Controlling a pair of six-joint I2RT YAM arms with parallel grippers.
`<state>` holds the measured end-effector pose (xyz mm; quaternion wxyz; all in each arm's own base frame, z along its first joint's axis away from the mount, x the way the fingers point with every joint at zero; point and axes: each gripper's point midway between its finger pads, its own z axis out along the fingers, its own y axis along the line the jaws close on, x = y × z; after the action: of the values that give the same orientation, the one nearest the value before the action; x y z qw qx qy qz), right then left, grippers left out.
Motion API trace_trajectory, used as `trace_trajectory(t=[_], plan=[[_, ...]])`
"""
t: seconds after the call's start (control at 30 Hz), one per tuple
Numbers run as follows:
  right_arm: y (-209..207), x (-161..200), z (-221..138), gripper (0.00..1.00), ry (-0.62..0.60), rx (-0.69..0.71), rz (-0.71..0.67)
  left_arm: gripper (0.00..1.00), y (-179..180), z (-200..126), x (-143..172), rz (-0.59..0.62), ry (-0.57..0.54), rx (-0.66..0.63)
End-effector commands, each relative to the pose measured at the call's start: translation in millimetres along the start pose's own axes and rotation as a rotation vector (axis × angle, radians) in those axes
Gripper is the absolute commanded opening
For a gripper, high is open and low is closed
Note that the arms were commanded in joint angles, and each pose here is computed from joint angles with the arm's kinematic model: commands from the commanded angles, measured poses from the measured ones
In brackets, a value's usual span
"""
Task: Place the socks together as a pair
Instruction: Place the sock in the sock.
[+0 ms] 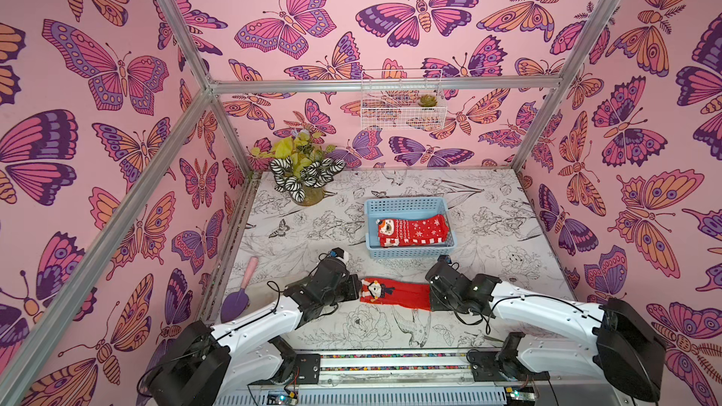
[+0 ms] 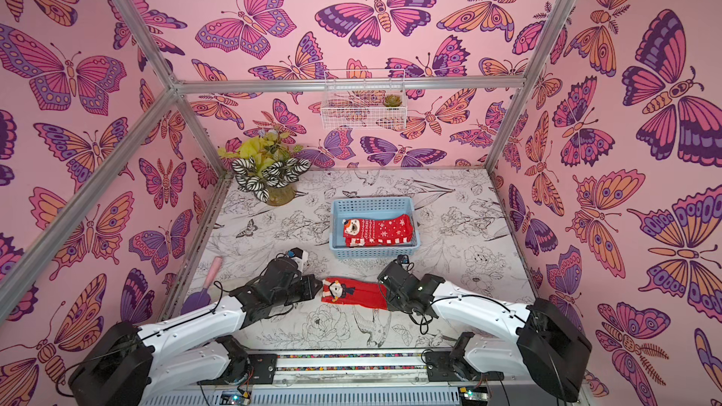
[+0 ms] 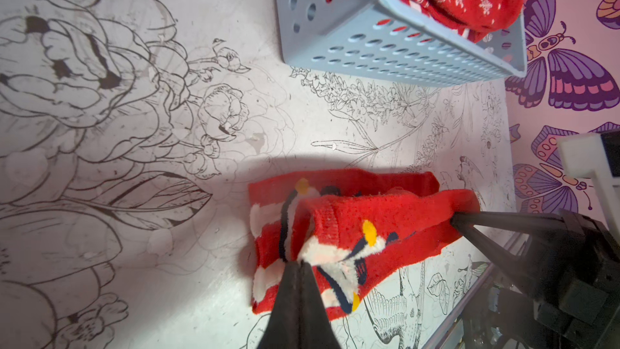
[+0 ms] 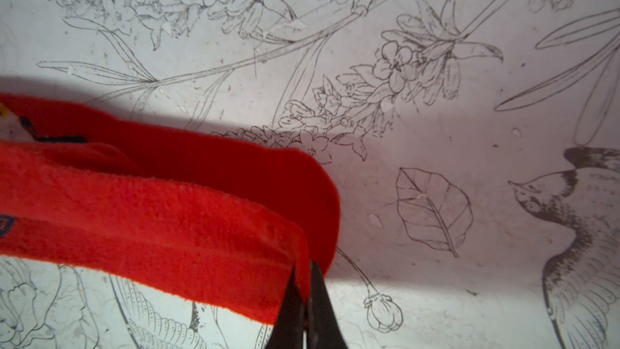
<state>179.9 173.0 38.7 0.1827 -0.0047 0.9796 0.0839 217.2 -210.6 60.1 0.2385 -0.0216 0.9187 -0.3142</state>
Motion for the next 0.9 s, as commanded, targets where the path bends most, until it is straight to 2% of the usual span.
trace_trajectory(t=[0.0,0.07,0.13,0.23,0.33,0.4,0.6,0.77,0.8,0.83,0.87], plan=[[8.2,-10.6,-4.8,0.0,-0.01,-0.02,-0.004,0.0,1.2,5.0,3.3,0.015,0.011,-0.001],[8.6,-11.1,-4.7,0.02,-0.008,-0.02,-0.004,0.0,1.8,6.5,4.7,0.016,0.016,-0.004],[9.3,-10.9,-4.5,0.09,-0.005,-0.021,-0.004,0.03,2.2,6.8,3.2,0.024,0.01,-0.01],[10.1,-11.8,-4.3,0.23,-0.002,-0.02,-0.006,0.26,-4.1,6.6,0.9,0.044,0.014,0.009],[13.3,-11.3,-6.5,0.27,0.017,-0.024,-0.015,0.56,-8.6,7.3,1.1,0.049,0.027,0.024],[15.2,-10.1,-5.7,0.3,0.023,-0.035,-0.007,0.62,-8.4,8.4,2.0,0.043,0.034,0.023],[9.7,-11.4,-9.5,0.37,0.003,-0.023,0.014,0.59,-11.8,5.1,6.3,0.019,0.047,0.046],[8.2,-22.6,-27.5,0.42,-0.05,-0.023,0.02,0.55,-21.2,-14.3,-2.5,0.032,0.003,0.062],[11.6,-24.9,-31.1,0.42,-0.06,-0.046,0.024,0.39,-24.6,-18.4,-4.3,0.035,-0.006,0.072],[15.8,-26.8,-34.9,0.37,-0.072,-0.076,0.026,0.24,-29.8,-22.9,-6.4,0.039,-0.018,0.092],[20.4,-28.6,-38.0,0.29,-0.085,-0.107,0.03,0.19,-35.1,-26.8,-8.5,0.04,-0.027,0.111]])
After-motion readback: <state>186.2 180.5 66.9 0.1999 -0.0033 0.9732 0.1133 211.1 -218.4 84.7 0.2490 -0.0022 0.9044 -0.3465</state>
